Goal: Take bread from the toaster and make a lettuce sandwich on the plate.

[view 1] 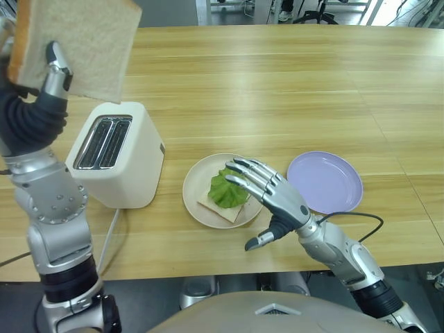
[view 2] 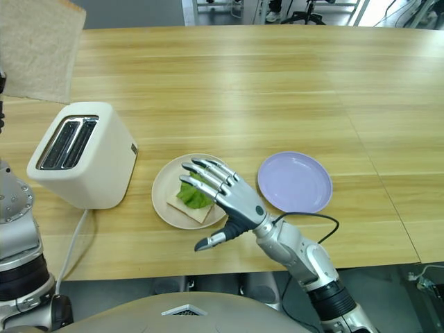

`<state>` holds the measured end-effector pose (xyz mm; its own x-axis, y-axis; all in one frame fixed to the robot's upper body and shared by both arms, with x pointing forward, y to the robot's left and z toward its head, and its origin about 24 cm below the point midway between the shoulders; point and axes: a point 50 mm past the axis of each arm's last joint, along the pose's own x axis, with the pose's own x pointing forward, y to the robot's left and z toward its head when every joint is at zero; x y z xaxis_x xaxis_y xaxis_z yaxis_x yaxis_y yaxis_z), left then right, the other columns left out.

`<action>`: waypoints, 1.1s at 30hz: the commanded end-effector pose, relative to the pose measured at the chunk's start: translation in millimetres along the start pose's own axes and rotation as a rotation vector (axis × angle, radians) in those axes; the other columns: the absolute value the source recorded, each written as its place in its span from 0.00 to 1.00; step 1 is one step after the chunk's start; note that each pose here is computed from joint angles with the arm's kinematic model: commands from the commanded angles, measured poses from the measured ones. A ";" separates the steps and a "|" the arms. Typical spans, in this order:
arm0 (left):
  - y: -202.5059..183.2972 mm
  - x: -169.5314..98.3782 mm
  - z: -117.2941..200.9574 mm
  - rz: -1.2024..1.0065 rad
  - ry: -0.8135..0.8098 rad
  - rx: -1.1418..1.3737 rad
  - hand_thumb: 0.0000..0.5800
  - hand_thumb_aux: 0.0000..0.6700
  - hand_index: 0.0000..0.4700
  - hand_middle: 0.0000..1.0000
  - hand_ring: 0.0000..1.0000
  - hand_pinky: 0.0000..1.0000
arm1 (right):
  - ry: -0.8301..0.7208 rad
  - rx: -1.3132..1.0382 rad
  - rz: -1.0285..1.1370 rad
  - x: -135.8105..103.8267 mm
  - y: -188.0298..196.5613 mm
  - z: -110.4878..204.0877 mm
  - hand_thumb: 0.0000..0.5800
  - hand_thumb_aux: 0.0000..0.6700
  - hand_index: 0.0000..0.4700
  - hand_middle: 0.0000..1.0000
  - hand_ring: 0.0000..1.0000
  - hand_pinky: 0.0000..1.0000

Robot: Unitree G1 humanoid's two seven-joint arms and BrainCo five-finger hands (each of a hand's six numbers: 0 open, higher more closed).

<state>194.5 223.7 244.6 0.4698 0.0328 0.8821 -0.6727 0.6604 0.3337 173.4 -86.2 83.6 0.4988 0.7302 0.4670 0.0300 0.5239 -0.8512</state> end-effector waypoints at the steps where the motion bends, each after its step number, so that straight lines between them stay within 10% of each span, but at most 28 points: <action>1: -38.4 -15.2 13.4 -0.143 0.116 -0.293 1.00 1.00 0.98 1.00 1.00 1.00 | -0.049 -0.122 -0.084 -2.2 -11.7 7.8 0.00 0.00 0.00 0.00 0.00 0.00; 12: -126.8 -145.6 -3.7 -0.583 0.721 -0.561 1.00 1.00 0.98 1.00 1.00 1.00 | -0.086 -0.296 -0.129 -11.6 -25.5 18.4 0.00 0.00 0.00 0.00 0.00 0.00; 33: -132.1 -223.8 -40.3 -0.989 0.879 -0.202 1.00 1.00 0.98 1.00 1.00 1.00 | 0.288 -0.115 1.066 -55.1 91.6 -13.7 0.00 0.00 0.00 0.00 0.00 0.00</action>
<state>205.7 163.4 0.0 0.9843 -0.0702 -0.1623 0.1484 0.8264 0.5431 180.5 -74.5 15.2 0.6168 0.7226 -0.3120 -0.2957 -0.1546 -0.9427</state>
